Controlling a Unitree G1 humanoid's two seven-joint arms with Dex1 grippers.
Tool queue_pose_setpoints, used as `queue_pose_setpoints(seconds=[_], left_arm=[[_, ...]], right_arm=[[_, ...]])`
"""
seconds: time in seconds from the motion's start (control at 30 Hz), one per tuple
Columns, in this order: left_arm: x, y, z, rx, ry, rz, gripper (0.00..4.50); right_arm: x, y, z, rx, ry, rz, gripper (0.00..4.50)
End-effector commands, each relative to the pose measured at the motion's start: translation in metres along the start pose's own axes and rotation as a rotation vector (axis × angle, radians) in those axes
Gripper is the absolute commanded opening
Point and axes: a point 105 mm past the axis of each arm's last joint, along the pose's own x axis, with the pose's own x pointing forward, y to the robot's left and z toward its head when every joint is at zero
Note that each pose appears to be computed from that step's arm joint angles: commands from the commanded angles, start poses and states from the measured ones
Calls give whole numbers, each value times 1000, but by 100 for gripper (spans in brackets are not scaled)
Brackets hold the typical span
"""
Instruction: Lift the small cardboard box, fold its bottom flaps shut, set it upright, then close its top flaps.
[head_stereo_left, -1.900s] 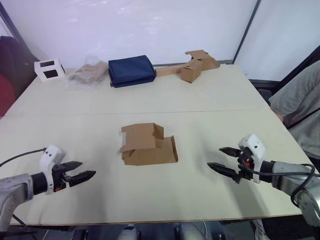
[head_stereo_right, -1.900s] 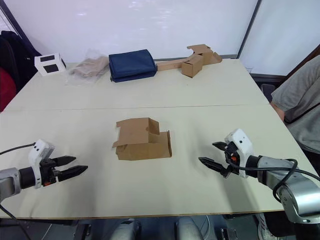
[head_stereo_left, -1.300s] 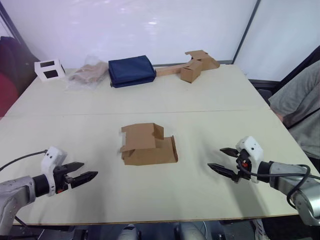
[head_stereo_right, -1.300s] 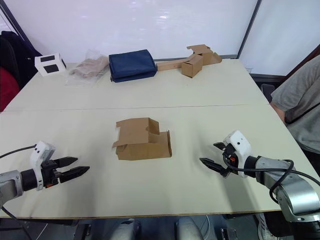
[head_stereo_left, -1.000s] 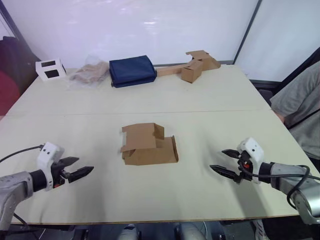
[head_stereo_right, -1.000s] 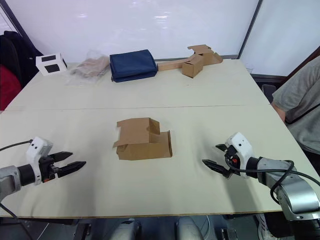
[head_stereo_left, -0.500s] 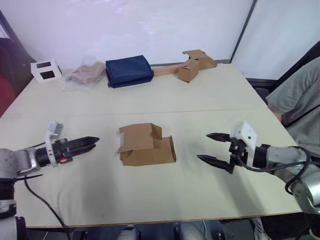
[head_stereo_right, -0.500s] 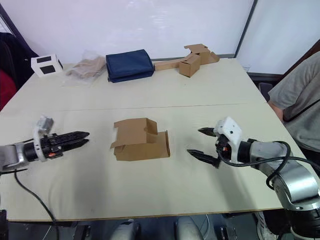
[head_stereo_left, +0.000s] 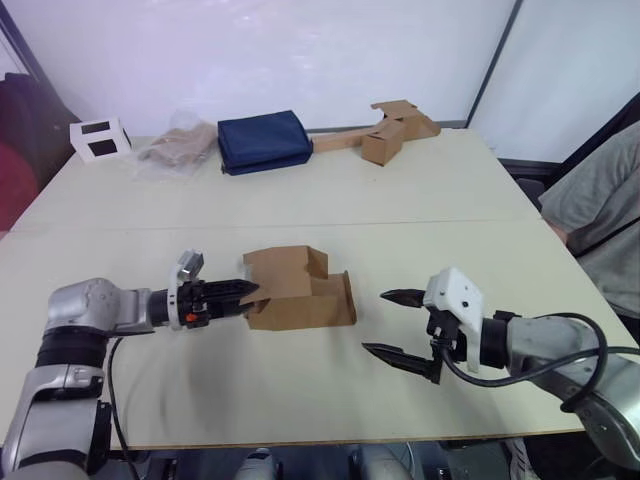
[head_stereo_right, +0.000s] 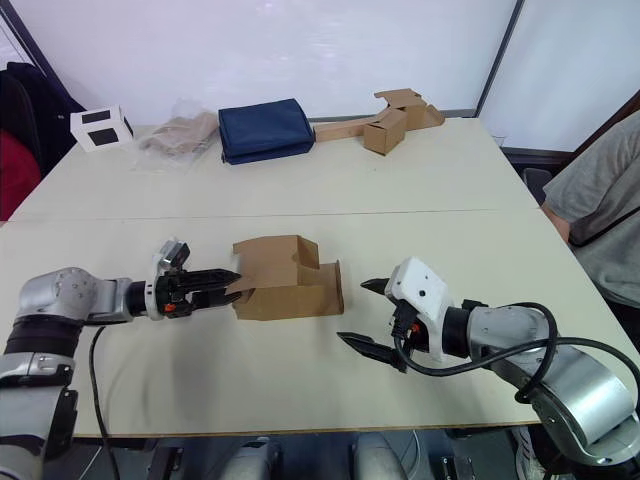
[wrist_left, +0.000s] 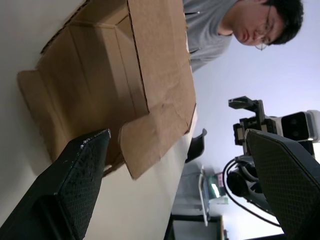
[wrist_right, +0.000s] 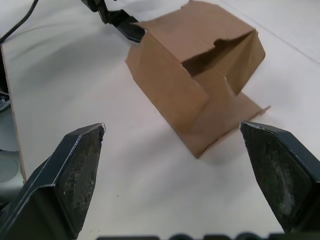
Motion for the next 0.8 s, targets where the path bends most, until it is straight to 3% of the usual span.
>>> queue_pose_setpoints(seconds=[0.03, 0.3, 0.5, 0.8], left_arm=[[8, -1, 9, 41, -1, -17, 447], [18, 5, 22, 99, 22, -15, 447], [33, -4, 41, 192, 40, -46, 447], [52, -7, 37, 182, 90, -103, 447]], right_arm=[[-3, 5, 10, -28, -30, -5, 450], [-4, 5, 10, -18, -23, -27, 450], [-2, 7, 9, -21, -16, -28, 450], [-10, 1, 7, -34, 9, -72, 450]])
